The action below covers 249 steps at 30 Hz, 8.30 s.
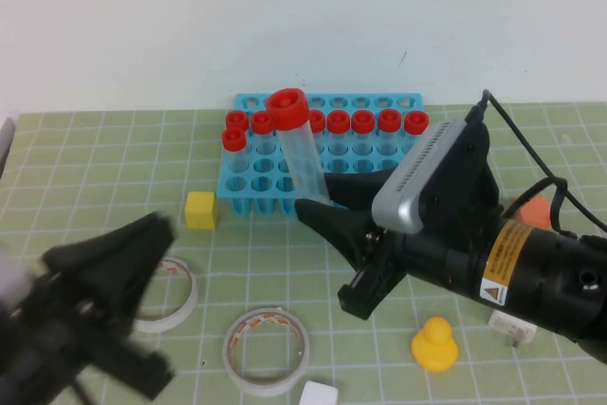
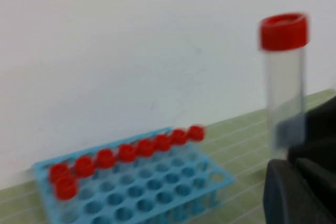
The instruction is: Place the test tubes
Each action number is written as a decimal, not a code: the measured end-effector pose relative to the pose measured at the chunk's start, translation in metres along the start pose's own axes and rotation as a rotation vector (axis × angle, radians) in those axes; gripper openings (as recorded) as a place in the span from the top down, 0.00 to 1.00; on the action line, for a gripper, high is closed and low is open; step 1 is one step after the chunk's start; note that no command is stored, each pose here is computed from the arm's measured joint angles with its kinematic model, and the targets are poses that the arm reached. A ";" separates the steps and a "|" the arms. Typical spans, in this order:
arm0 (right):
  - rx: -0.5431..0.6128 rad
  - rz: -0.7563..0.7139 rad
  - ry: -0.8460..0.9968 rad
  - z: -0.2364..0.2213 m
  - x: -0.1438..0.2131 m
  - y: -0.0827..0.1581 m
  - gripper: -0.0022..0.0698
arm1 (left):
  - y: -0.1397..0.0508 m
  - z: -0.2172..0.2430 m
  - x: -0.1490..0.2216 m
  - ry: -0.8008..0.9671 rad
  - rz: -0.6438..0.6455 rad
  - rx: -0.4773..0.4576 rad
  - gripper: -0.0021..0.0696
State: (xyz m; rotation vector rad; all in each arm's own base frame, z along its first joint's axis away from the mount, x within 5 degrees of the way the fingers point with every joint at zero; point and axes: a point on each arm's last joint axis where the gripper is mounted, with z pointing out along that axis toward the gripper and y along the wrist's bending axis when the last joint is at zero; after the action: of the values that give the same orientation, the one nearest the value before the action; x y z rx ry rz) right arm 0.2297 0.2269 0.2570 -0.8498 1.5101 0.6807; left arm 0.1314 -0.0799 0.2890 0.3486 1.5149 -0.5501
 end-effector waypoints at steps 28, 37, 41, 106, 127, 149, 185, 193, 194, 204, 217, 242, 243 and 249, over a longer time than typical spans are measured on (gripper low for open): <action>-0.134 -0.035 0.058 -0.011 0.024 0.017 0.65 | -0.018 0.063 0.001 -0.032 -0.306 0.157 0.52; -0.140 -0.042 0.059 -0.012 0.025 0.018 0.65 | -0.021 0.063 0.000 -0.036 -0.272 0.196 0.44; -0.144 -0.048 0.061 -0.012 0.025 0.018 0.65 | -0.022 0.063 0.001 -0.026 -0.297 0.197 0.25; 0.476 -0.141 0.475 -0.247 -0.051 0.011 0.97 | -0.019 0.173 -0.007 -0.044 0.173 0.138 0.61; 0.224 -0.109 0.361 -0.316 -0.038 0.055 0.97 | 0.083 0.244 0.064 0.085 0.108 -0.083 0.61; 0.217 -0.102 0.405 -0.318 -0.034 0.055 0.97 | 0.108 0.272 0.101 0.048 -0.002 -0.211 0.61; 0.217 -0.102 0.405 -0.318 -0.034 0.055 0.97 | 0.110 0.280 0.112 0.108 -0.022 -0.205 0.61; 0.217 -0.102 0.405 -0.318 -0.034 0.055 0.97 | 0.111 0.279 0.114 0.130 -0.038 -0.222 0.61; 0.217 -0.102 0.405 -0.318 -0.034 0.055 0.97 | 0.112 0.279 0.115 0.142 -0.039 -0.224 0.61; 0.217 -0.102 0.405 -0.318 -0.034 0.055 0.97 | 0.111 0.279 0.118 0.182 0.001 -0.210 0.58; 0.217 -0.102 0.405 -0.318 -0.034 0.055 0.97 | 0.104 0.272 0.077 0.154 -0.029 -0.211 0.27; 0.217 -0.102 0.405 -0.318 -0.034 0.055 0.97 | 0.031 0.094 -0.183 -0.155 0.384 -0.236 0.97; 0.217 -0.102 0.405 -0.318 -0.034 0.055 0.97 | 0.029 0.086 -0.187 -0.153 0.383 -0.238 0.97; 0.217 -0.102 0.405 -0.318 -0.034 0.055 0.97 | 0.017 0.041 -0.197 -0.203 0.355 -0.241 0.97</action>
State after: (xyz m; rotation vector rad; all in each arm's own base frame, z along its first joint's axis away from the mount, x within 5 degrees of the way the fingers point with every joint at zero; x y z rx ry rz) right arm 0.0061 0.0020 0.3242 -0.9264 1.8481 0.2694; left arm 0.1804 -0.0637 0.4841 0.3527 1.2688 -0.1157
